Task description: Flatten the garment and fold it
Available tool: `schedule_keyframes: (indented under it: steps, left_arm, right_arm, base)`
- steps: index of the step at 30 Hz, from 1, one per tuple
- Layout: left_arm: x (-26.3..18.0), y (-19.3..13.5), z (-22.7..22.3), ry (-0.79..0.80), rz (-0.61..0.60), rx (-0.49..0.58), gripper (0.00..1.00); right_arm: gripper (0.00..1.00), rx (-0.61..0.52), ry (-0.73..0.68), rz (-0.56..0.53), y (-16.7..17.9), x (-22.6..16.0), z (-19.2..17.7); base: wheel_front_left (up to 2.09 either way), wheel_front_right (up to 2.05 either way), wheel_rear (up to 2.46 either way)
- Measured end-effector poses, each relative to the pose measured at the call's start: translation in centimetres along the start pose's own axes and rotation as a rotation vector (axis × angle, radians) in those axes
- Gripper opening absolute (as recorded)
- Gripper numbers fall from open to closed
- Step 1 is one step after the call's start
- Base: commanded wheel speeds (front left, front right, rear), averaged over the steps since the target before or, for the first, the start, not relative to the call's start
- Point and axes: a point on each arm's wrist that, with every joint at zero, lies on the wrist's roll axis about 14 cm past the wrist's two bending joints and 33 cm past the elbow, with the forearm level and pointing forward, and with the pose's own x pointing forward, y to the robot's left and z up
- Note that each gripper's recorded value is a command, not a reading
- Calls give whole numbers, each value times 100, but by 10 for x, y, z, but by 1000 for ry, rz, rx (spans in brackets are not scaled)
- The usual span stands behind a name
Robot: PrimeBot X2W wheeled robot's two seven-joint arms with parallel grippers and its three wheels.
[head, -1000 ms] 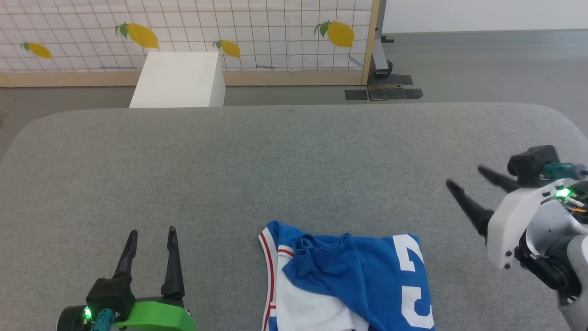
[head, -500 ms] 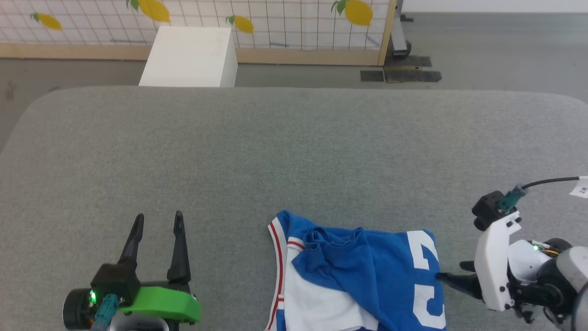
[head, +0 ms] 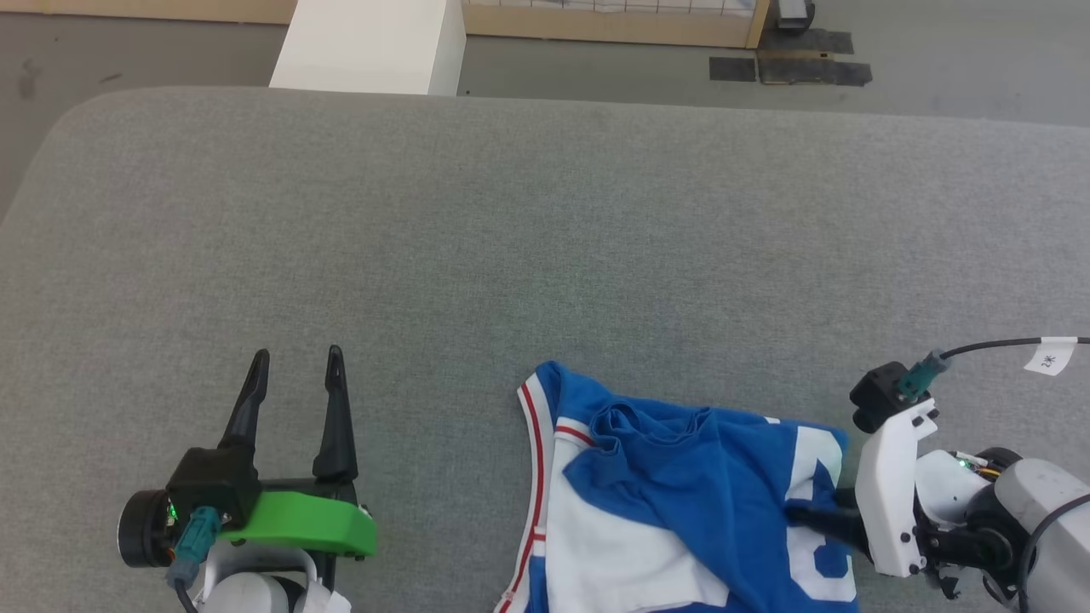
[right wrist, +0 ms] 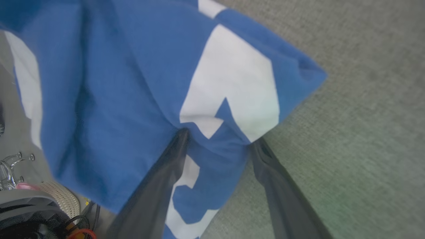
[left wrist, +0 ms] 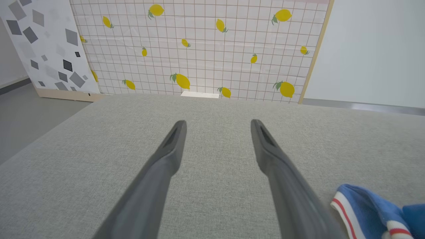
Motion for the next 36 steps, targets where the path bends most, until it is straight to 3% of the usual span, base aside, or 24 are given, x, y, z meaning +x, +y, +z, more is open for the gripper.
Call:
schedule_keyframes:
  steps: [10,15,19,26,32,36]
  left_arm:
    - [-5,3,6,-14,8,-1,100]
    - [-9,-3,1,1,-10,-7,100]
    - [-1,-16,4,-14,-39,-12,100]
    - [24,-50,3,-30,-126,-32,100]
    - [57,-82,-7,-40,-210,-40,100]
    - [74,-98,-24,-21,-257,-46,100]
  right_arm:
    - [0,-87,-137,-4,9,-15,21]
    - [0,-190,-265,-35,14,-50,51]
    - [0,-256,-340,-128,-3,-88,66]
    - [0,-290,-376,-416,-72,-166,65]
    - [0,-197,-310,-661,-149,-213,35]
    - [0,-117,-294,-768,-191,-228,18]
  base:
    - [0,0,0]
    - [0,0,0]
    - [0,0,0]
    - [0,0,0]
    - [0,0,0]
    - [0,0,0]
